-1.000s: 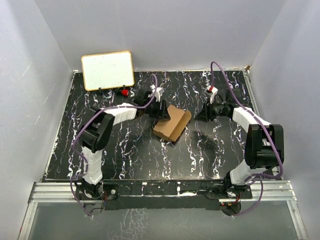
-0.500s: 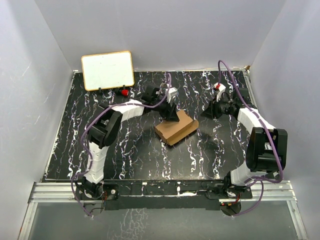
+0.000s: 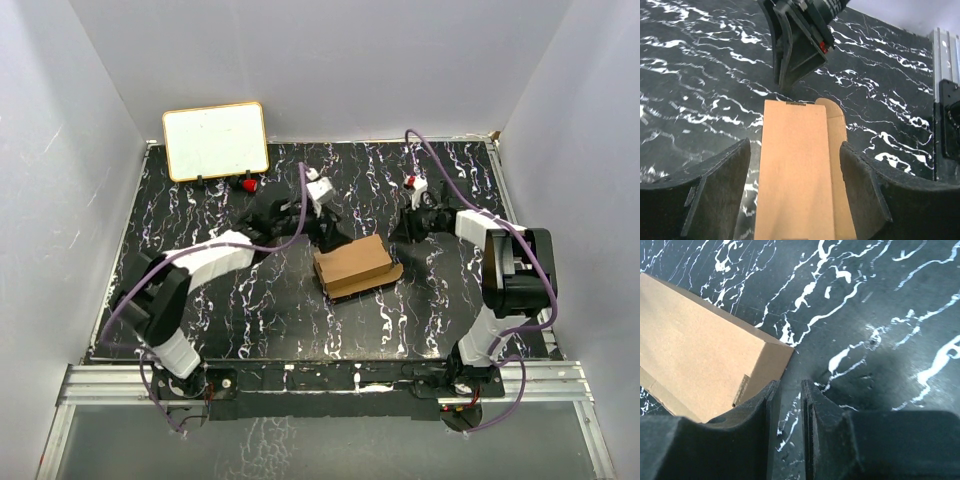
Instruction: Fold the paper box
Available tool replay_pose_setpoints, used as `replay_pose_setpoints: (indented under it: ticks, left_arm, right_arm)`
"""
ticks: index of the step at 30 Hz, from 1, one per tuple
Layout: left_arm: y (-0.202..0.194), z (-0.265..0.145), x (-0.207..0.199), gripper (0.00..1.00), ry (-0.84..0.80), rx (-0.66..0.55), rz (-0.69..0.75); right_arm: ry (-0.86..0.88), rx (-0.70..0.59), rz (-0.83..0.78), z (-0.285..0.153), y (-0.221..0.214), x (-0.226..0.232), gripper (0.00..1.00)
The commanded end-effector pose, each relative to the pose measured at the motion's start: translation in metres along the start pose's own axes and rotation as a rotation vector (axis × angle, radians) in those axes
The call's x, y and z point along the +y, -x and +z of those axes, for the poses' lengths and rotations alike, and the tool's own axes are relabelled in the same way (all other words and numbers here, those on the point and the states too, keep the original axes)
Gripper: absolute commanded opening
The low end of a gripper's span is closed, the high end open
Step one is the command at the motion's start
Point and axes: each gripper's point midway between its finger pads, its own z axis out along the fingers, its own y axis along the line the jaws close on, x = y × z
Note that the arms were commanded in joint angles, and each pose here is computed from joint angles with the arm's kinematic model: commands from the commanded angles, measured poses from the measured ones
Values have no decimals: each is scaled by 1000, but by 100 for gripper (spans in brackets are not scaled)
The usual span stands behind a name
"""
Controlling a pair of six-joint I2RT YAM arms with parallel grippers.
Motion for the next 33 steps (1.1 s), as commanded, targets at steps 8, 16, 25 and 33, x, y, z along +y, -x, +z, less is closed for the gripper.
replay_pose_setpoints:
  ticks: [8, 16, 25, 33]
  left_arm:
    - [-65, -95, 7, 47, 478, 56, -677]
    - [-108, -86, 9, 47, 515, 161, -839]
    - [-110, -57, 34, 43, 487, 213, -813]
    - [-95, -24, 64, 45, 411, 225, -747]
  right_arm:
    - [-105, 53, -126, -2, 3, -13, 23]
    - [11, 112, -243, 10, -19, 18, 21]
    - [120, 132, -387, 8, -32, 49, 21]
    - [216, 88, -525, 1, -36, 77, 21]
